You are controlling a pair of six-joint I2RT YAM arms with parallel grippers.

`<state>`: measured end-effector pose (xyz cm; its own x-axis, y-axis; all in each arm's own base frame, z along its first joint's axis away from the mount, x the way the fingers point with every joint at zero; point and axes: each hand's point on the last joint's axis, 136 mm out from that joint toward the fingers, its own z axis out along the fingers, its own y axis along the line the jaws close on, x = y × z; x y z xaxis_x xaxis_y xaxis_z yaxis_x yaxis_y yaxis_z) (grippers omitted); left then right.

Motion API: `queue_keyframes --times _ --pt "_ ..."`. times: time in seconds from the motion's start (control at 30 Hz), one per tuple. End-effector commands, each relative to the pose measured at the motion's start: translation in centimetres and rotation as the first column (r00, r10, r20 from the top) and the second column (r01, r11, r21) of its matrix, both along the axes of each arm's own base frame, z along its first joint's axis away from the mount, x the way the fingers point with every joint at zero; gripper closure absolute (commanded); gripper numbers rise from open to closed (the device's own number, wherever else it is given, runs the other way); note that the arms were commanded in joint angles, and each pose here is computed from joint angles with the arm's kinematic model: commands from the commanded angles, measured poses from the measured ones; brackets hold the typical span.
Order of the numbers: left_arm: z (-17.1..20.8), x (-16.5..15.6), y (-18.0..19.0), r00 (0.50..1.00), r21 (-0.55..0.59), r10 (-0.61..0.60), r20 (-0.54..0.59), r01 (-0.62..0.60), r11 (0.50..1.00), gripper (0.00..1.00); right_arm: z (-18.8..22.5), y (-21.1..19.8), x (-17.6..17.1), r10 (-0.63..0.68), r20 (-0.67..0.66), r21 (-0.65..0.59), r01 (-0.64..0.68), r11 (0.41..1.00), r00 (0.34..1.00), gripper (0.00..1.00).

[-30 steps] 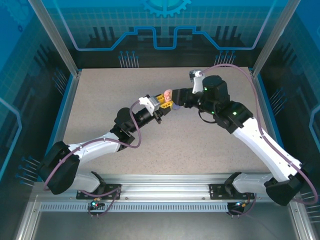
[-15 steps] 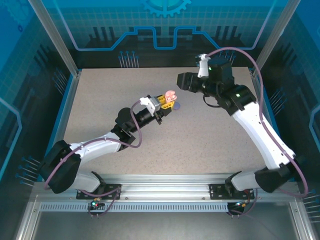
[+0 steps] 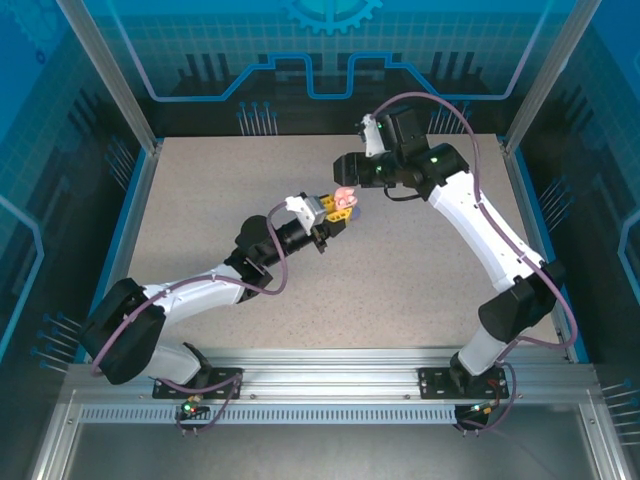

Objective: Insert the wireless bluetooth earbuds into the charging case

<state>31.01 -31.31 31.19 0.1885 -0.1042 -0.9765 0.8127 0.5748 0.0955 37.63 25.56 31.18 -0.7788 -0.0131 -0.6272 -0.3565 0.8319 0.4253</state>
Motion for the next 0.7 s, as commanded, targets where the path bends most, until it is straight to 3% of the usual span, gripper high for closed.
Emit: queue_keyframes --times 0.0,0.27,0.47,0.57,0.67 --pt "0.5 0.4 -0.1 1.000 -0.016 0.015 -0.018 -0.016 1.000 1.00 -0.3 -0.3 -3.0 0.060 -0.031 -0.020 -0.060 0.998 0.998 0.43" --pt "0.2 1.4 0.0 0.997 -0.022 0.054 -0.051 -0.055 0.998 1.00 -0.6 -2.6 -6.8 0.040 -0.033 -0.010 -0.040 0.999 0.999 0.43" --pt "-1.6 2.6 -0.3 0.983 -0.032 0.069 -0.171 -0.076 0.997 1.00 -1.1 -8.5 -5.0 -0.242 -0.014 0.017 0.243 0.970 0.970 0.38" --pt "-4.2 3.8 0.2 0.935 -0.047 0.113 -0.335 -0.137 0.990 1.00 -1.9 -11.1 -4.5 -0.339 -0.031 0.050 0.340 0.939 0.940 0.34" --pt "-8.1 5.2 1.0 0.823 -0.026 0.169 -0.542 -0.218 0.976 1.00 -3.7 -12.3 -4.5 -0.378 -0.058 0.043 0.381 0.924 0.924 0.33"
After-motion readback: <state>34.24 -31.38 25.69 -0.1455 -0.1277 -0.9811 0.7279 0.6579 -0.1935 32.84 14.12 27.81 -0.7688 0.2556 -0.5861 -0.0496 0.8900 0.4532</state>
